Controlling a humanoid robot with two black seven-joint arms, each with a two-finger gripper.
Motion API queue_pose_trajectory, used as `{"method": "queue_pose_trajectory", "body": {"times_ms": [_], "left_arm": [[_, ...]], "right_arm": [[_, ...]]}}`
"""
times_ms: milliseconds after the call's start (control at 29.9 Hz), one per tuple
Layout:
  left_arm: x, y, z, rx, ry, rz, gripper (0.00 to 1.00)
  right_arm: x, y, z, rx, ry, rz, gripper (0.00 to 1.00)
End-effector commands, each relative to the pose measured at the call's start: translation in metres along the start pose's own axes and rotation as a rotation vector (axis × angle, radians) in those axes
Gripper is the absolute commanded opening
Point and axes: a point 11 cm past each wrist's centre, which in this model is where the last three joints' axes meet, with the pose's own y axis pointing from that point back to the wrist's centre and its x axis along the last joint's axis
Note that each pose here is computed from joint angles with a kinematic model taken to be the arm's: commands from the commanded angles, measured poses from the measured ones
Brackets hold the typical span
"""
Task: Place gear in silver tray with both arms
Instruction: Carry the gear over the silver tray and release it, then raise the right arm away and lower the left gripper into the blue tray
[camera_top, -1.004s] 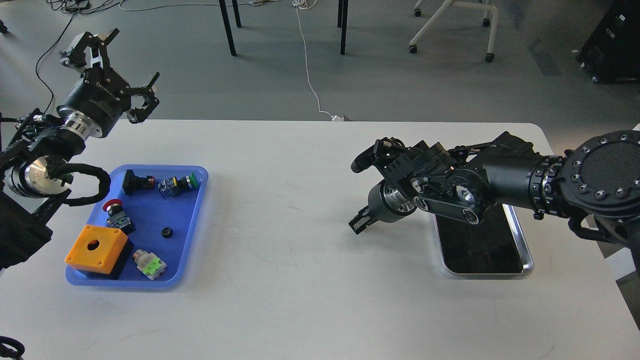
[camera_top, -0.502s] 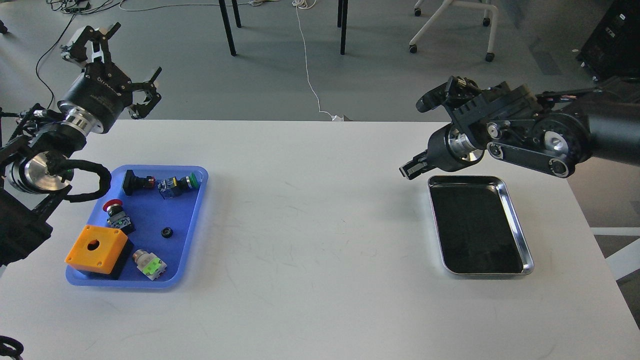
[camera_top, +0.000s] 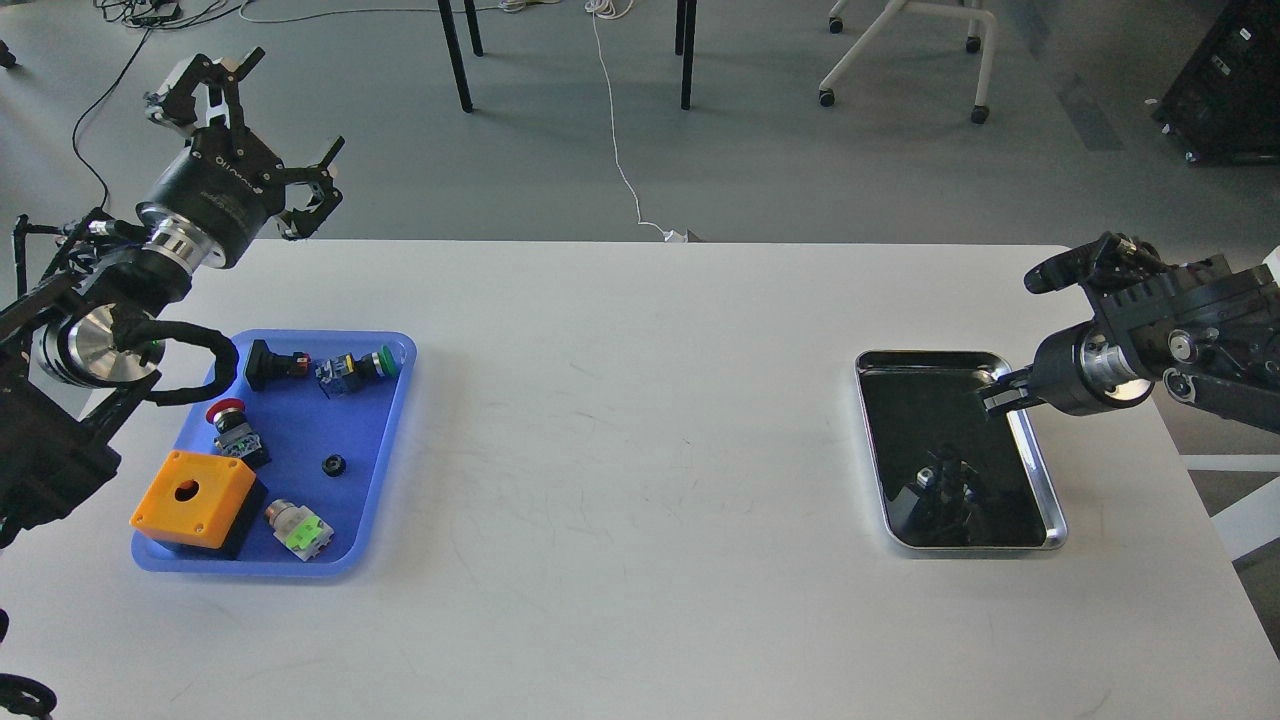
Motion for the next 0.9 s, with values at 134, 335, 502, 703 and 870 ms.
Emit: {"method": "queue_pose_trajectory", "body": {"times_ms": [134,335,502,703,870], "left_arm": [[-0.005,0.0,-0.002,0.017,-0.013,-0.012,0.98],[-0.013,0.0,-0.008,0.062,-0.098,-0.059,0.98],[-0.036,0.004,-0.008,0.152,-0.257,-0.179,0.98],[-0.039,0.007,0.011,0.223,-0.463,-0.216,0.98],[-0.056,0.02,0.021,0.289,-0.765,-0.335,0.98]], "right_arm": [[-0.008,-0.013,-0.01,0.03,-0.006,-0.008,0.25],[-0.006,-0.012,-0.013,0.051,-0.033,0.02,0.72],[-0.004,-0.011,-0.007,0.053,-0.066,0.097,0.9],[0.03,-0.001,-0.009,0.109,-0.179,0.321,0.95],[0.057,0.011,-0.019,0.212,-0.346,0.449,0.98]]}}
